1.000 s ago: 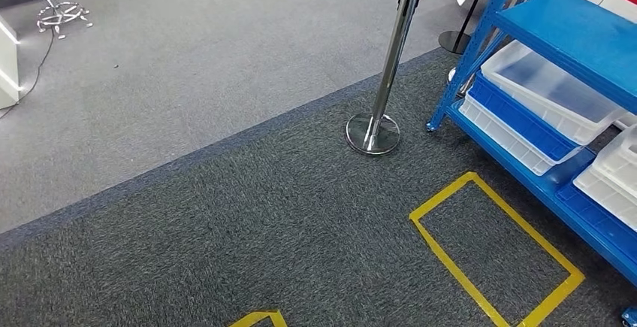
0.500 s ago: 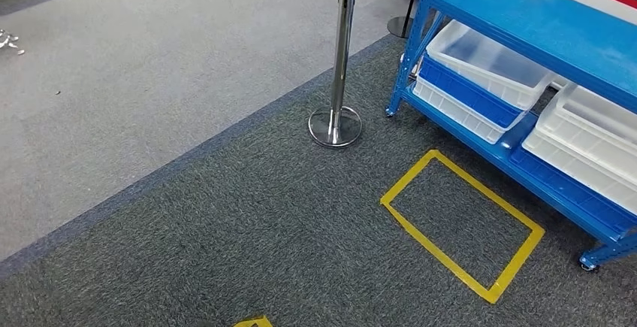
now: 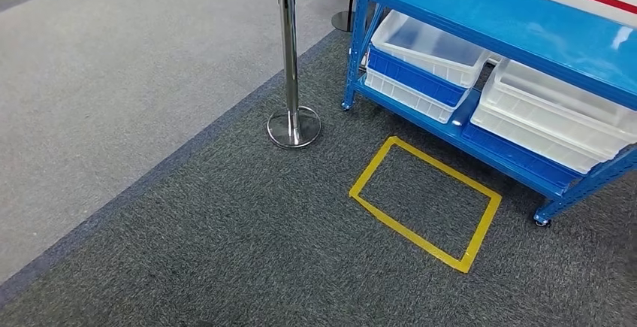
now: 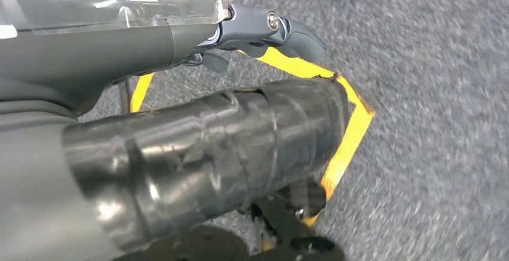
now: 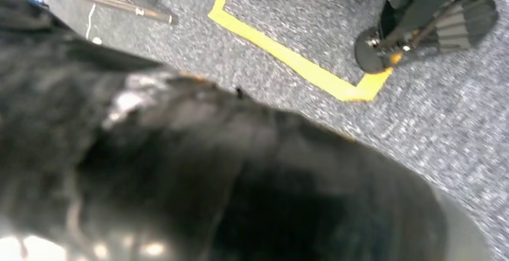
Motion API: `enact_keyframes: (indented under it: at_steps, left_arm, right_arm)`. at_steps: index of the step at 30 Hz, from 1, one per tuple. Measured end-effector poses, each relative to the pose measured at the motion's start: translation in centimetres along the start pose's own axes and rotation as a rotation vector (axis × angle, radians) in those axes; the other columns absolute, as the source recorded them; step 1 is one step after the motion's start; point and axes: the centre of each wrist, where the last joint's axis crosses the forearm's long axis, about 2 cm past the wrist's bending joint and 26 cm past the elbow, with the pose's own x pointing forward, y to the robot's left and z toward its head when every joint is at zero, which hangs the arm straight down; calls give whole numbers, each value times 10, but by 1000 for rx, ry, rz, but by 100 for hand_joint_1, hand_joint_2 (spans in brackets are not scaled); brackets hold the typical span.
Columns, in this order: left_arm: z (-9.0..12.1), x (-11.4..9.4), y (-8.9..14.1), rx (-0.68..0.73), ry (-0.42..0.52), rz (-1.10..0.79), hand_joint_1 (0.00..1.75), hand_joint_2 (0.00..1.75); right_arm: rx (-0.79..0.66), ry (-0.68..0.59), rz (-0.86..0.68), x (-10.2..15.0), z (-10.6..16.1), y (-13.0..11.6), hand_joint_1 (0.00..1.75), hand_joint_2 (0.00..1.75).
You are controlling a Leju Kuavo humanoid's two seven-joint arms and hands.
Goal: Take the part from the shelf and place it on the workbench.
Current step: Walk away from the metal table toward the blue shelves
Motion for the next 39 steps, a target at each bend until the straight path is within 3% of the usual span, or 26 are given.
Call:
enact_keyframes:
  at_steps: [39]
  left_arm:
    - [3, -2, -5, -28, 11, 1, 0, 0]
  right_arm:
    - [23, 23, 21, -2, -1, -2, 0, 0]
